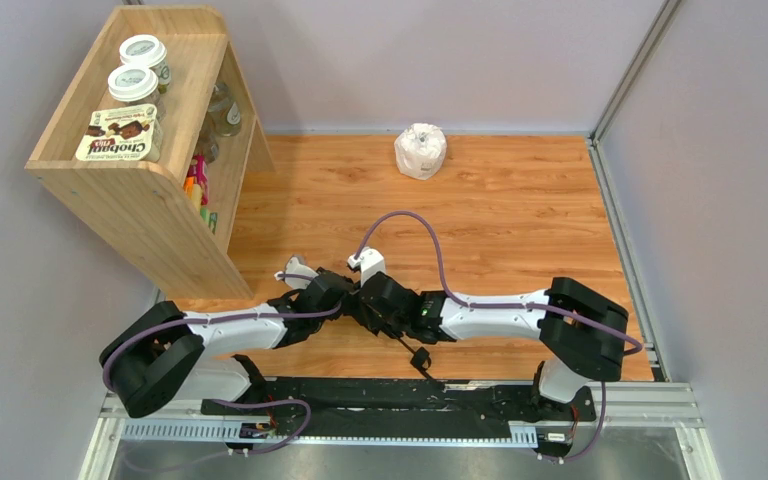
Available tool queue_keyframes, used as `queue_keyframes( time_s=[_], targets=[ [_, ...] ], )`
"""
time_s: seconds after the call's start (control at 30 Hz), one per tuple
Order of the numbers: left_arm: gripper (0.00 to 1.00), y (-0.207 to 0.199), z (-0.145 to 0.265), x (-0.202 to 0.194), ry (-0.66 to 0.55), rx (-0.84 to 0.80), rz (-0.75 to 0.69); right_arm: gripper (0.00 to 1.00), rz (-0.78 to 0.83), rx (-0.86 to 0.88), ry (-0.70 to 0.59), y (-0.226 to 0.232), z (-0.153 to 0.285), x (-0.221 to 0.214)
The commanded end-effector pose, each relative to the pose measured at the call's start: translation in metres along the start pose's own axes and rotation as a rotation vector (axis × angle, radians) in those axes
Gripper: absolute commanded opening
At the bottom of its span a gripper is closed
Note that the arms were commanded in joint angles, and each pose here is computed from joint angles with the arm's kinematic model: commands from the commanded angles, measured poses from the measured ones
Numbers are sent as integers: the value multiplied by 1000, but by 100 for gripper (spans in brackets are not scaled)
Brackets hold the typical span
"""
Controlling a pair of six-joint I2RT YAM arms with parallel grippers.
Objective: Put away the umbrella
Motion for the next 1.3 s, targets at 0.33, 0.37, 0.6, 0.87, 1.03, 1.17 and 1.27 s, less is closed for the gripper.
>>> queue_keyframes(
  time_s=[0.33, 0.37, 0.6, 0.87, 1.03, 1.17, 1.27],
  targets=[
    [0, 51, 6, 14, -25, 107, -168, 12, -7, 378, 262, 6, 58, -54],
    [0, 46, 6, 13, -23, 80, -162, 14, -41, 377, 248, 0, 63, -48],
    [0, 22, 9, 10, 3, -139, -207, 21, -241, 290, -13, -43, 118, 11],
    [0, -111, 81, 45, -244, -638, -681, 28, -348, 65, -152, -110, 158, 18],
    [0, -184, 120, 71, -512, -759, -951, 29, -366, 26, -186, -120, 165, 16],
    [0, -210, 119, 75, -647, -782, -1020, 29, -369, -26, -212, -126, 171, 18],
    [0, -205, 99, 62, -655, -815, -1085, 29, -372, -48, -223, -129, 175, 15]
  ],
)
Point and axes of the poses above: each gripper's point midway between its finger pads, its own z axis back along the fingers, its own y axis along the line the jaws close on, x = y × z, the point moved 5 cm from there along z, back along the fingers, and after that the axes turned 13 degrees about z, right-handed, at the moved point
